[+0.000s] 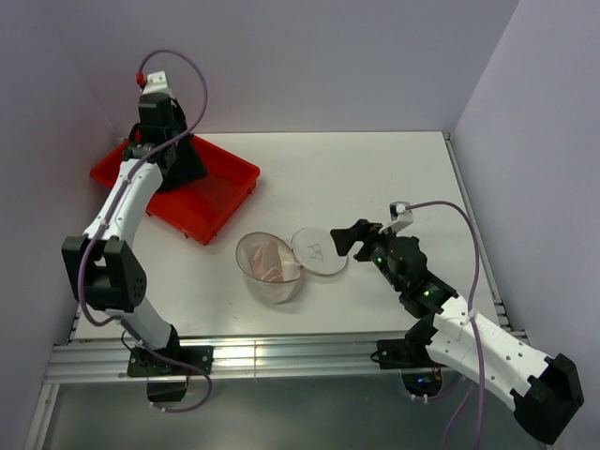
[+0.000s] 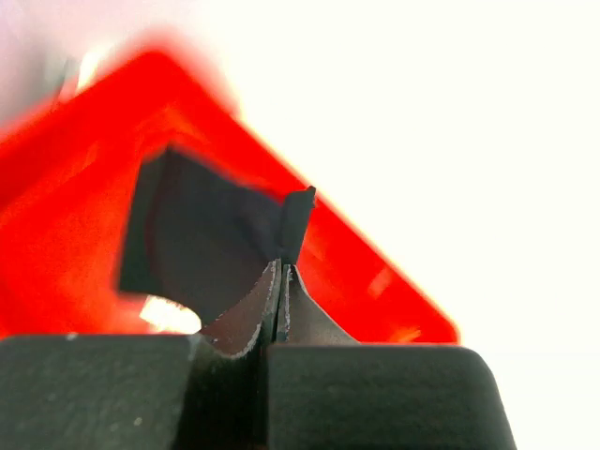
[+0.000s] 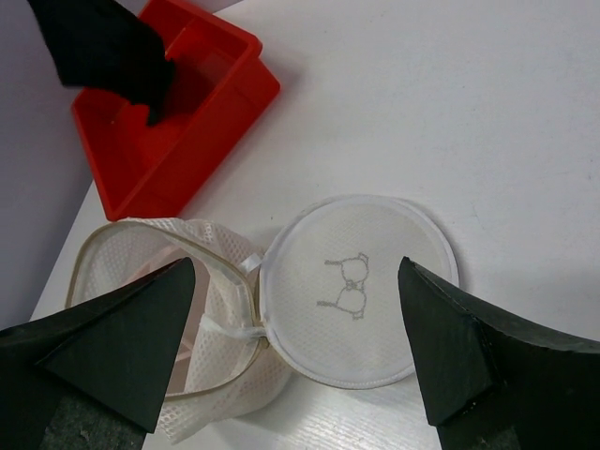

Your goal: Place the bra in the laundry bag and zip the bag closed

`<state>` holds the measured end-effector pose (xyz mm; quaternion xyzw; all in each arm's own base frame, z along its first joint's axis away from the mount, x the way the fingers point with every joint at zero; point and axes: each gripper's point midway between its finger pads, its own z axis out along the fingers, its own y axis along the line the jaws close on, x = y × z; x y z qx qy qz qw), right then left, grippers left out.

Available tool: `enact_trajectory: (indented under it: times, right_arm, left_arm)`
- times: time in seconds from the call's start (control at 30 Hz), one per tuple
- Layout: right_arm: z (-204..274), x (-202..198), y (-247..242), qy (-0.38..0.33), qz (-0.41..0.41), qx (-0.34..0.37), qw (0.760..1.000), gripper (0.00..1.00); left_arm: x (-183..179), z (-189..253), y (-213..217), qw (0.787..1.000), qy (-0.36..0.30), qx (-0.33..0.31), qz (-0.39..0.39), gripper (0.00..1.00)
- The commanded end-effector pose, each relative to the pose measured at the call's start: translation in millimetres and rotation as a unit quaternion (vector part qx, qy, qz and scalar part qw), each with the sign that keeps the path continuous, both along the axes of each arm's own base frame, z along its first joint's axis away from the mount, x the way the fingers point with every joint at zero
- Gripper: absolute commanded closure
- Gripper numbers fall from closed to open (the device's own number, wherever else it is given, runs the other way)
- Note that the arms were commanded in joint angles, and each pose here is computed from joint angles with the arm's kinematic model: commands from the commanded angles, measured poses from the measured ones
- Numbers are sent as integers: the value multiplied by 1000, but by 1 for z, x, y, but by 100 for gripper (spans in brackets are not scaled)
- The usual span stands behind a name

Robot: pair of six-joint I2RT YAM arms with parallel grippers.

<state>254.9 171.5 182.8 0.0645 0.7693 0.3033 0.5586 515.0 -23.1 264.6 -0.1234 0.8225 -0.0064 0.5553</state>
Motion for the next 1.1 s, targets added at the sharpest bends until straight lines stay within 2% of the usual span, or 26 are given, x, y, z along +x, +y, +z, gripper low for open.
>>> enact_trajectory:
  times: [0.0, 0.1, 0.27, 0.33, 0.43, 0.47, 0.5, 0.53, 0.57, 0.63, 0.67, 0.77, 0.83, 0.9, 0.93, 0.97, 1.03, 1.07]
  right_arm:
    - [27, 5, -3, -34, -13, 26, 999, 4]
    - [37, 3, -5, -44, -16, 35, 998, 4]
    - [54, -4, -13, -60, -20, 44, 997, 4]
    - [58, -8, -18, -66, -25, 44, 997, 4]
    - [64, -13, -27, -73, -36, 41, 996, 4]
    - [65, -13, -30, -74, -41, 40, 996, 4]
    - [66, -14, -32, -77, -43, 37, 995, 4]
    - [65, -16, -35, -75, -46, 34, 996, 4]
    - [65, -16, -36, -76, -50, 33, 995, 4]
    - [61, -16, -39, -68, -54, 21, 996, 4]
    - [59, -15, -39, -64, -56, 16, 996, 4]
    - [47, -10, -44, -42, -74, -11, 996, 7]
    - [40, -5, -50, -32, -90, -35, 995, 16]
    - [34, -1, -52, -22, -99, -50, 994, 31]
    - [34, 0, -52, -19, -102, -57, 993, 39]
    - [33, 2, -52, -15, -103, -62, 993, 52]
    - [29, 9, -50, -2, -103, -79, 991, 65]
    - [25, 12, -50, 6, -104, -88, 991, 75]
  left_arm:
    - [-10, 123, -55, 987, -140, -39, -67, 100]
    - [-29, 174, -133, 969, -187, -59, -151, 100]
    - [-36, 232, -214, 937, -229, -114, -237, 100]
    - [-42, 232, -245, 925, -225, -135, -274, 100]
    - [-43, 208, -281, 917, -207, -156, -304, 100]
    - [-41, 179, -293, 918, -179, -158, -317, 97]
    - [-43, 167, -303, 916, -165, -167, -325, 86]
    - [-45, 152, -313, 913, -149, -173, -339, 54]
    - [-41, 125, -321, 916, -119, -170, -342, 42]
    - [-39, 94, -325, 926, -80, -169, -328, 25]
    - [-38, 72, -321, 934, -59, -166, -312, 22]
    - [-53, 58, -317, 930, -48, -193, -309, 14]
    - [-63, 68, -317, 921, -63, -226, -312, 12]
    - [-86, 77, -313, 912, -83, -245, -318, 12]
    - [-95, 78, -310, 910, -88, -249, -319, 13]
    - [-112, 71, -303, 910, -85, -250, -320, 13]
    - [-135, 74, -307, 902, -100, -256, -332, 15]
    - [-152, 67, -303, 901, -96, -254, -338, 15]
